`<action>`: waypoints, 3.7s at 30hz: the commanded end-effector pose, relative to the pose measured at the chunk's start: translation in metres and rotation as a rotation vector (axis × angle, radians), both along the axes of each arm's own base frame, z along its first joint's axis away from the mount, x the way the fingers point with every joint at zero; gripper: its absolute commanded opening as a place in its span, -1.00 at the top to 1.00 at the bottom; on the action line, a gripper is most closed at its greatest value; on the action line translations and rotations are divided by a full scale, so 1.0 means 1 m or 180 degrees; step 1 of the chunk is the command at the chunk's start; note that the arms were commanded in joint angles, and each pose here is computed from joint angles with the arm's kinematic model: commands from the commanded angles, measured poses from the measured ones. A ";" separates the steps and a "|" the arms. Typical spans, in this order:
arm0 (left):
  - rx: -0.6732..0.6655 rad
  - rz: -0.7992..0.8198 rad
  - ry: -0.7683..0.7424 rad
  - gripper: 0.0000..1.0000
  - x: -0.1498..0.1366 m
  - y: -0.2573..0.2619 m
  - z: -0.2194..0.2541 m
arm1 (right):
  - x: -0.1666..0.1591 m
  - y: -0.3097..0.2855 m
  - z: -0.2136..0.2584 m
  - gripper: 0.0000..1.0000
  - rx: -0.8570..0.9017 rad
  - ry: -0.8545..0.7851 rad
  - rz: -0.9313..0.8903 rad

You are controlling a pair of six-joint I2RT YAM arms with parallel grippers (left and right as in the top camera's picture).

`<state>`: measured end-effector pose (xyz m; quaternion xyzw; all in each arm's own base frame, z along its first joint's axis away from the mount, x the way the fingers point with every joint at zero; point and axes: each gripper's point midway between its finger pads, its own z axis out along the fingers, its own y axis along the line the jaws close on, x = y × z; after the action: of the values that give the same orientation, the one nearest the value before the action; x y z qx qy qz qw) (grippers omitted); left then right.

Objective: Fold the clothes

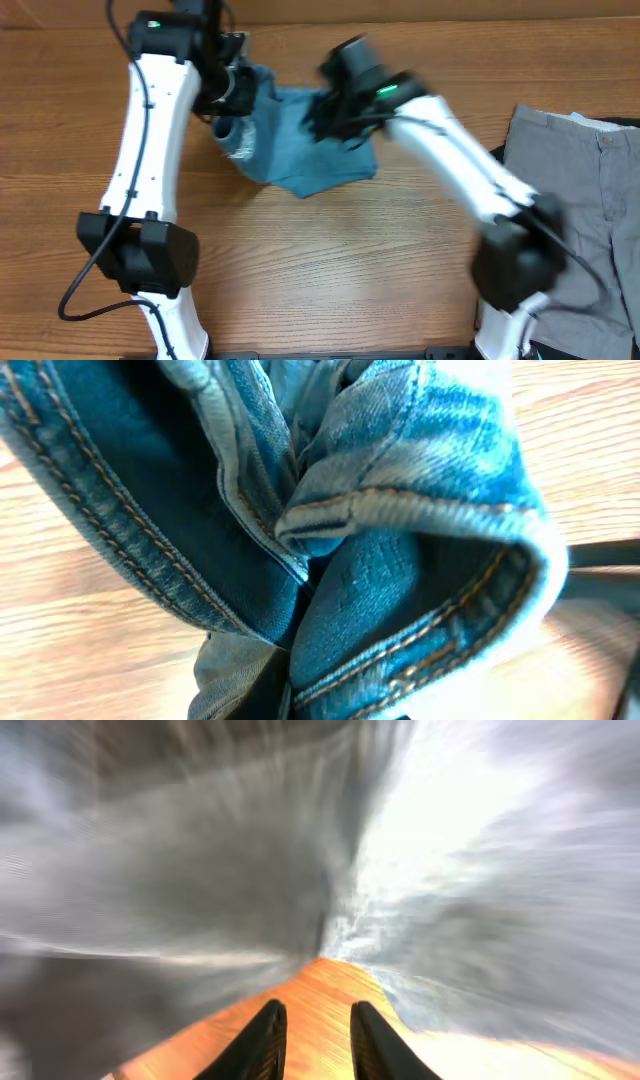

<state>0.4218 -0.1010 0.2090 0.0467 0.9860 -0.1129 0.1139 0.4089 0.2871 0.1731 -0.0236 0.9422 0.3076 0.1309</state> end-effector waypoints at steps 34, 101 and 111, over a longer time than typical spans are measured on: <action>-0.0817 0.0496 0.0032 -1.00 0.054 -0.151 -0.047 | -0.029 -0.161 0.061 0.22 -0.0427 -0.0149 -0.0126; -0.0778 0.0690 0.0745 -0.15 0.021 0.027 -0.164 | -0.056 -0.099 -0.108 0.49 -0.0788 0.0501 0.0154; -0.1740 0.0399 0.0901 -0.18 0.003 0.036 -0.108 | -0.014 -0.087 -0.066 0.49 -0.0540 -0.0242 0.0051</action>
<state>0.4340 -0.0229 0.0902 -0.1394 0.9395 -0.3128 -0.0013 0.3829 0.1984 0.0950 -0.0500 0.9647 0.2224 0.1321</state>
